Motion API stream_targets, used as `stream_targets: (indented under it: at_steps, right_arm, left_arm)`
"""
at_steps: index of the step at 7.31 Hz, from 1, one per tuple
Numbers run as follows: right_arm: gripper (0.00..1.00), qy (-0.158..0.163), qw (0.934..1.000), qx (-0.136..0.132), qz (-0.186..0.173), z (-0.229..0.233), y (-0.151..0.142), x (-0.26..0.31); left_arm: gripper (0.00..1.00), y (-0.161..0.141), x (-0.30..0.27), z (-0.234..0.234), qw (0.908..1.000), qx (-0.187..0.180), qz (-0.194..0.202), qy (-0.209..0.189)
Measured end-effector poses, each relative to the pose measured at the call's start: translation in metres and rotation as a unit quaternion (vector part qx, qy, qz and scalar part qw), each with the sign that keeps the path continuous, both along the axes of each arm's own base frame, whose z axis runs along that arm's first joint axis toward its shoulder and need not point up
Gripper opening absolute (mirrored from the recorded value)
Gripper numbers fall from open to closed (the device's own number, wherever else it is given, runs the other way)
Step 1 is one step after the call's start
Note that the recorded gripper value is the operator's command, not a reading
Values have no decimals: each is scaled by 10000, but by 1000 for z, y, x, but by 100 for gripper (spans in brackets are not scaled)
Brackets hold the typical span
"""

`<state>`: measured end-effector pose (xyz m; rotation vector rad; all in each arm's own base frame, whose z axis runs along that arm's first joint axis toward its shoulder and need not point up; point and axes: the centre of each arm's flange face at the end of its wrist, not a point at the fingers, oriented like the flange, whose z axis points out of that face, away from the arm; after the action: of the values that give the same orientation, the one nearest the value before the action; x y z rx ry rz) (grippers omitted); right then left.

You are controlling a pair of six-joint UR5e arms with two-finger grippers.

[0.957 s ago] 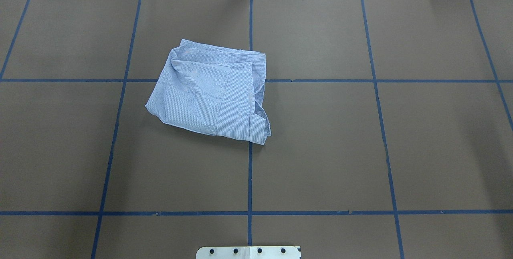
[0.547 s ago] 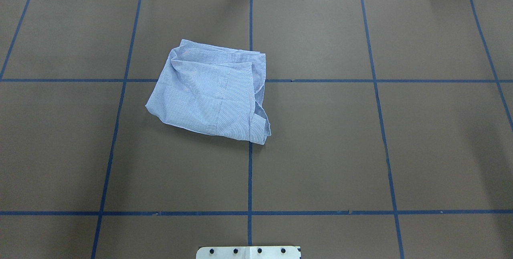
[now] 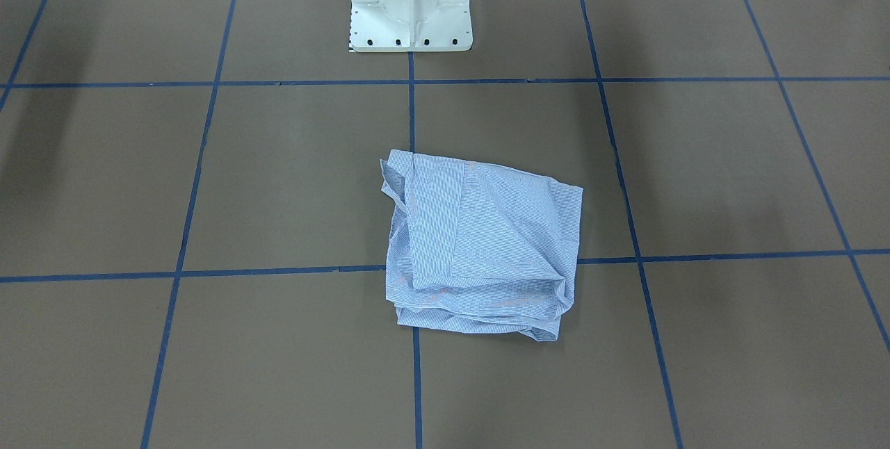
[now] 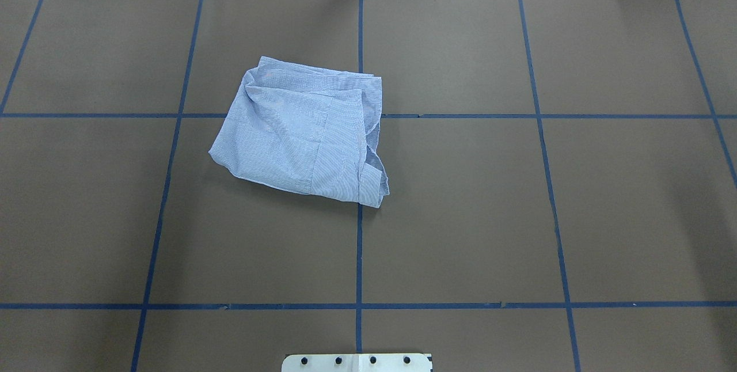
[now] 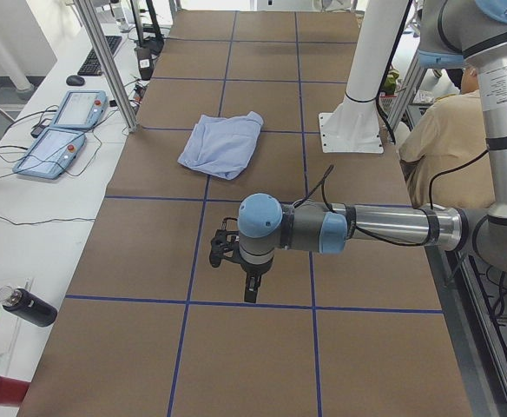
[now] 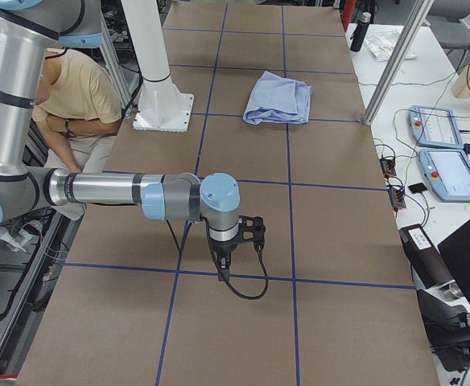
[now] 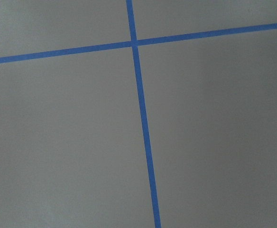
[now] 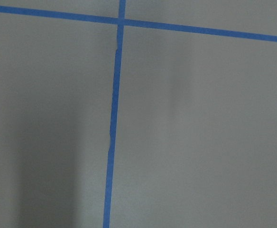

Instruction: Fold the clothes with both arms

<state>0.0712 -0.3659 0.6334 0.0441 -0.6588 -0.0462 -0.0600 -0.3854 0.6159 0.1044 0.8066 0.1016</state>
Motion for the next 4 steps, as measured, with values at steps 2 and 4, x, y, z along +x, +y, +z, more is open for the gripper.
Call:
stream_targets:
  at_steps: [2, 4]
  right_arm:
    - [100, -1, 10000, -10, 2, 2, 2, 0]
    - [100, -1, 10000, -16, 13, 2, 2, 0]
  left_arm:
    - [100, 0, 0, 0, 10000, -4, 1, 0]
    - [100, 0, 0, 0, 10000, -2, 1, 5]
